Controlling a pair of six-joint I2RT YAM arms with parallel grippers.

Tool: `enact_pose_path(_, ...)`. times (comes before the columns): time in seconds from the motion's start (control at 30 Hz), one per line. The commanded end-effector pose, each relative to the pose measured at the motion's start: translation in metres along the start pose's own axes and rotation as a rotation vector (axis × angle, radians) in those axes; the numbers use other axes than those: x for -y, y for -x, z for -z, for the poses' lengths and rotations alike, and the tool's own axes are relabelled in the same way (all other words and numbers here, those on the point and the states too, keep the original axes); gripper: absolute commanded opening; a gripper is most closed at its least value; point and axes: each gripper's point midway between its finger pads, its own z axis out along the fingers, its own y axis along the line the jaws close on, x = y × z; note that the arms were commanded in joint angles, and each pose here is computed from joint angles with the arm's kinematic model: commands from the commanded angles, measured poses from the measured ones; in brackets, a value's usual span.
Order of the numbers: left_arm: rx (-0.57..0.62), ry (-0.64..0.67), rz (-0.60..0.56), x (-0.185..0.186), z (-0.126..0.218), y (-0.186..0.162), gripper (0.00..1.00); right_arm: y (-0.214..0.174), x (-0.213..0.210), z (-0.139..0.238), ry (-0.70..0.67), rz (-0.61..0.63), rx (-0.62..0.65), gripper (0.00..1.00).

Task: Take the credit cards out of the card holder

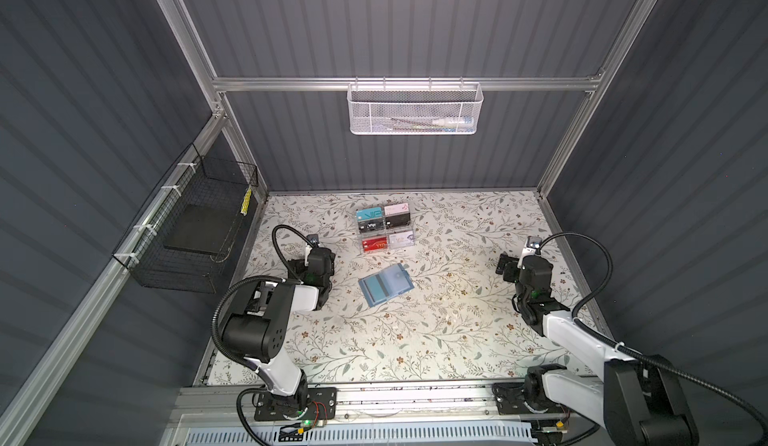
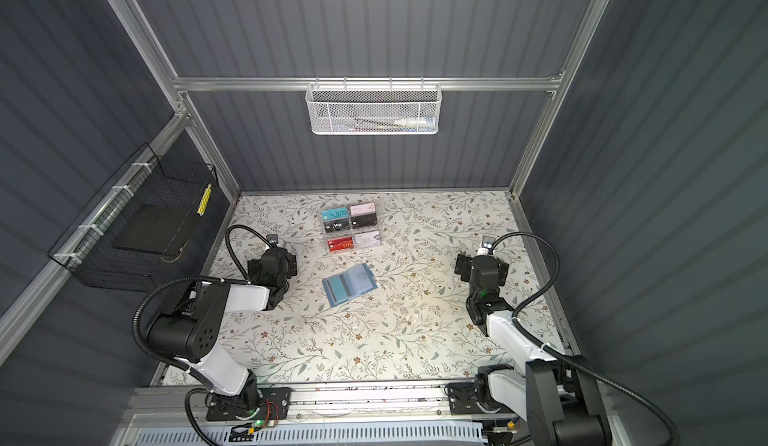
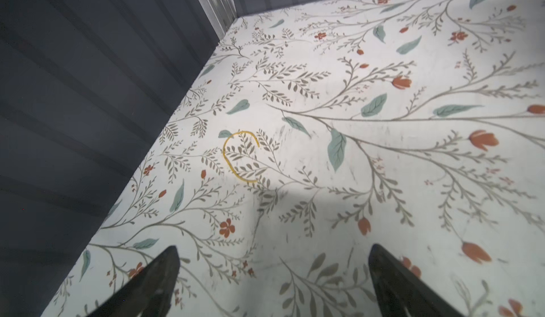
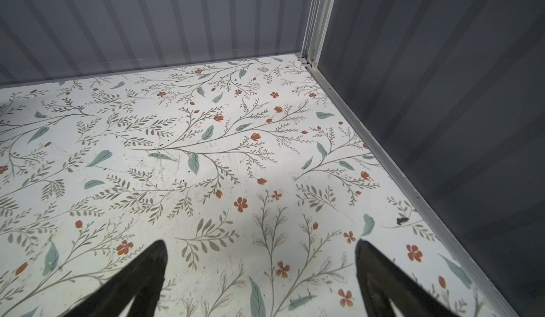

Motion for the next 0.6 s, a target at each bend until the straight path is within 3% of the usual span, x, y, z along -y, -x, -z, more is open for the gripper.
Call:
enact_pose_path(0.0, 0.097, 0.019, 0.041, -0.005, -0.003, 0.015, 1.00, 0.032, 0.001, 0.000, -0.002, -0.005, 0.191, 0.99)
enact_pose_path(0.23, 0.104, -0.054, 0.058, 0.000, -0.002, 0.014, 1.00, 0.013, -0.013, -0.015, 0.047, 0.048, 0.230, 0.99)
enact_pose_path(0.3, 0.117, -0.109, 0.056, 0.004, 0.001, 0.012, 1.00, 0.007, -0.013, -0.016, 0.050, 0.045, 0.176, 0.99)
enact_pose_path(0.37, 0.130, -0.180, 0.067, 0.009, 0.007, 0.002, 1.00, 0.010, -0.012, -0.017, 0.059, 0.033, 0.197, 0.99)
enact_pose_path(0.4, 0.196, -0.178, 0.075, 0.007, 0.005, 0.004, 1.00, 0.010, -0.010, -0.017, 0.056, 0.021, 0.207, 0.99)
enact_pose_path(0.47, 0.122, -0.158, 0.082, 0.006, 0.003, 0.000, 1.00, -0.003, 0.005, -0.021, 0.040, -0.050, 0.157, 0.99)
enact_pose_path(0.53, 0.172, -0.139, 0.087, 0.002, 0.002, 0.005, 1.00, -0.001, 0.014, -0.025, 0.028, -0.089, 0.210, 0.99)
enact_pose_path(0.57, 0.147, -0.145, 0.089, 0.002, 0.002, 0.002, 1.00, -0.006, 0.014, -0.026, 0.031, -0.093, 0.161, 0.99)
